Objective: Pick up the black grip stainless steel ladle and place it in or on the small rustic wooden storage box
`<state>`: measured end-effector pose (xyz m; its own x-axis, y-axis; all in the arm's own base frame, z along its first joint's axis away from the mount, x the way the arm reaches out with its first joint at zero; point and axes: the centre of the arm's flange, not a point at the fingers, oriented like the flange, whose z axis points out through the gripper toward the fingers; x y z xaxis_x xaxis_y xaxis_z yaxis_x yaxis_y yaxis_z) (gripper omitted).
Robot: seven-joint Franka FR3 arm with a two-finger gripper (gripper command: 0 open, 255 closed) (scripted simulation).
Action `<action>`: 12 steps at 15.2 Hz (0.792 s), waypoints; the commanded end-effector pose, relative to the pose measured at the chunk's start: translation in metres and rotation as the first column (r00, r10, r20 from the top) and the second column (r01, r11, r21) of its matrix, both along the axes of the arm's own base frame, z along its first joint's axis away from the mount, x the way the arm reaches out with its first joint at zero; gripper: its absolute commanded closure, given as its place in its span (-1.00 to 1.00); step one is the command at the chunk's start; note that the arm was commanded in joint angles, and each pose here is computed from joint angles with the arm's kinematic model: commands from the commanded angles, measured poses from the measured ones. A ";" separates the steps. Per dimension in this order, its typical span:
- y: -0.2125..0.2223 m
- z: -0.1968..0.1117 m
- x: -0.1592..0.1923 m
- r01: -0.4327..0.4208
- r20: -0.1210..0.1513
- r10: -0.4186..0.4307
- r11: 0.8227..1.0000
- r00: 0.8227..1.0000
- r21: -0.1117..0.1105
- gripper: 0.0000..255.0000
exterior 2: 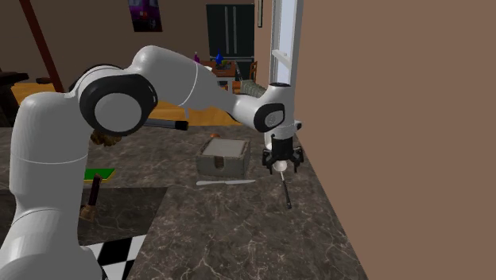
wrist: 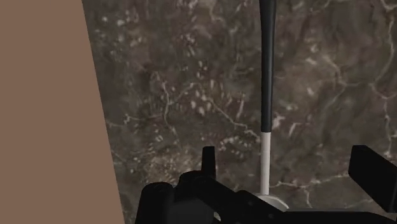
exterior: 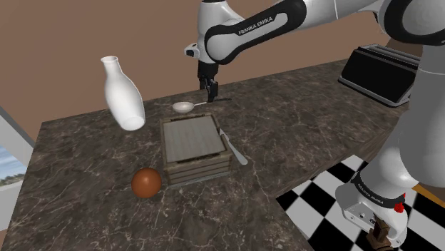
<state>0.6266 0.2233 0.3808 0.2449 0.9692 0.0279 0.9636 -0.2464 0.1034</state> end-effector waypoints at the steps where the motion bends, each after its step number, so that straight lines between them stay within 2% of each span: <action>1: 0.008 -0.009 0.003 -0.028 0.004 0.028 1.000 1.000 -0.004 -1.00; 7: 0.008 -0.043 0.007 -0.028 0.004 0.028 1.000 1.000 -0.004 -1.00; 12: 0.008 -0.043 0.007 -0.028 0.004 0.028 1.000 1.000 -0.004 -1.00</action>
